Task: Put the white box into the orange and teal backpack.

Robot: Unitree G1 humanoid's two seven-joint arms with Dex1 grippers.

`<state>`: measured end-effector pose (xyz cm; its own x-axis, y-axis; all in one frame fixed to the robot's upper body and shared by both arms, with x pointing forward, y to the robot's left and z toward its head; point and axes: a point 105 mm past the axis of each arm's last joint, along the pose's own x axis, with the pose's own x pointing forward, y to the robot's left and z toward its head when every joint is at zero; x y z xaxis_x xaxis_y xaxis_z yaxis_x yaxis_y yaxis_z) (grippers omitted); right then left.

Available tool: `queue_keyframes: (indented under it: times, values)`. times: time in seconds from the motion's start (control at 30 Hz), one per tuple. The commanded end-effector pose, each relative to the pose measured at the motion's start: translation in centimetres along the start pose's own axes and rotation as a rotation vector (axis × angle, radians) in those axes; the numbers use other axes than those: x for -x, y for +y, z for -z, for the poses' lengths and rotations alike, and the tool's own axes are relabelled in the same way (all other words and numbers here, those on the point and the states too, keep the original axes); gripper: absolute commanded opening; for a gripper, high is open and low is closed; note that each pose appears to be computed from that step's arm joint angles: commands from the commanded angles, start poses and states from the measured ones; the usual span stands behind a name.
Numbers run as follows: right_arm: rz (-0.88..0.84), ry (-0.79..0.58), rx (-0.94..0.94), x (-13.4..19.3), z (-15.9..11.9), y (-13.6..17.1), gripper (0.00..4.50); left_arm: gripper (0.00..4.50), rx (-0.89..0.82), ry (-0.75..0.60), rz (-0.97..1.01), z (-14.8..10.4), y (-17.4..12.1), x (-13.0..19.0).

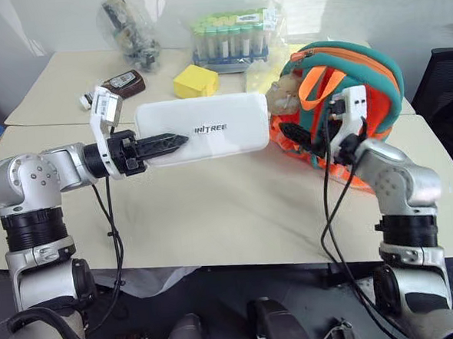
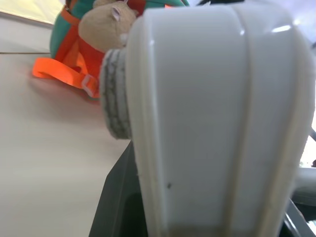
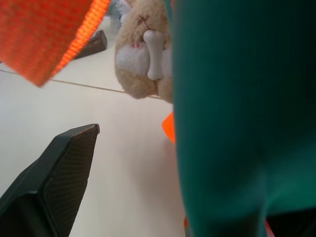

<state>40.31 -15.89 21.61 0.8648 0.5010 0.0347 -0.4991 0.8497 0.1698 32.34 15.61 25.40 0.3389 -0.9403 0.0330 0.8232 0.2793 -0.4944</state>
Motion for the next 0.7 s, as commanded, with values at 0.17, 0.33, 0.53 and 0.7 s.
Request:
queue_keyframes:
  times: [0.17,0.33,0.53,0.7]
  values:
    - [-0.106,-0.102,0.052,0.3,-2.5,0.9,2.93,1.26,-0.108,-0.107,-0.064,-2.2,-0.4,1.8]
    - [-0.368,-0.074,0.086,2.8,-3.0,5.4,1.22,1.26,-0.129,-0.192,-0.115,-4.3,0.5,2.8]
    - [-0.750,0.012,0.119,8.4,-3.8,11.6,0.03,1.26,-0.268,-0.212,-0.048,-6.6,-0.6,1.5]
    - [-0.849,0.078,0.100,11.6,-5.0,12.7,0.03,1.26,-0.349,-0.189,0.075,-7.1,-1.9,0.7]
